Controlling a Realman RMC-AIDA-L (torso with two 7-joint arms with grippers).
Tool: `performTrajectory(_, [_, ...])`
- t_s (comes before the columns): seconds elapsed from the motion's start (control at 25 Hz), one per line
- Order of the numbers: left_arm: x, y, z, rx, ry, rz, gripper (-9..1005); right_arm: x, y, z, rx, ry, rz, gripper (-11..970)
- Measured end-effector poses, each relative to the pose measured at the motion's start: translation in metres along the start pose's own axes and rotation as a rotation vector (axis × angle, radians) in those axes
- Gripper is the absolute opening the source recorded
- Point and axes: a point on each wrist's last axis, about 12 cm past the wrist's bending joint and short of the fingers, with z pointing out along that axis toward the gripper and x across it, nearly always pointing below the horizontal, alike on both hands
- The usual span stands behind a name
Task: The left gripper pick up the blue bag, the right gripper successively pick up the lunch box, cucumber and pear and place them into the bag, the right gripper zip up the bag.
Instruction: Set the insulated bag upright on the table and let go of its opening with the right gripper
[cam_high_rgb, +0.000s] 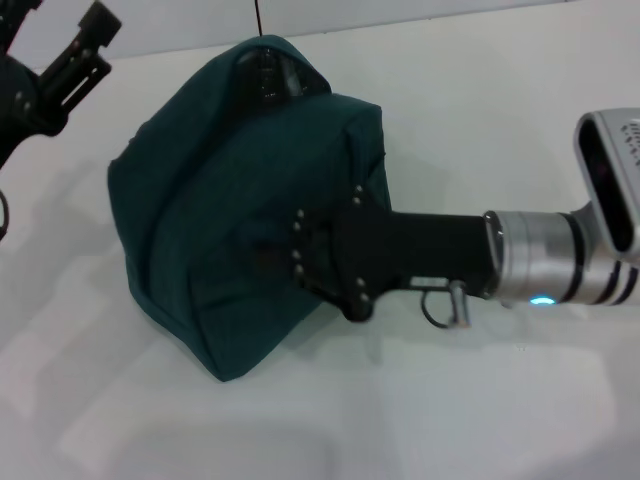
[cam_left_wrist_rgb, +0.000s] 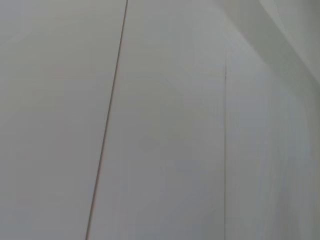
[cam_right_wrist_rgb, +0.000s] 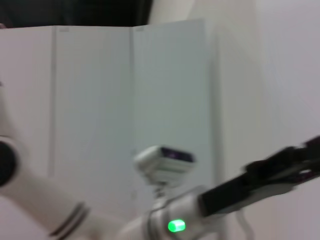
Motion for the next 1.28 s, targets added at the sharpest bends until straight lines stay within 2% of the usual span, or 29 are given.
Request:
performTrajectory(0.24, [0.001,-0.003,-0.014,-0.015,-0.003,0.001,894,0.000,-0.007,0.014,0.133,-0.061,-0.054,66])
performTrajectory(0.4, [-0.001,0.000,-0.019,-0.047,-0.013,0.019,894,-0.002,-0.003,0.023,0.162,-0.109,-0.114,66])
performTrajectory(0.64, [-0.006,0.006,-0.026,-0.089,-0.035,0.034,894,-0.002,0.002,0.040,0.268,-0.136,-0.203,66])
performTrajectory(0.88, [-0.005,0.004,-0.038,-0.114,-0.023,0.047,895,0.002,0.012,0.053,0.260,-0.116,-0.265,66])
performTrajectory(1.04, [-0.007,0.005,-0.044,-0.133,-0.030,0.058,894,0.007,0.023,0.037,0.261,-0.152,-0.253,65])
performTrajectory(1.28, [-0.009,0.005,-0.047,-0.134,-0.036,0.066,892,0.018,0.042,-0.006,0.310,-0.202,-0.238,65])
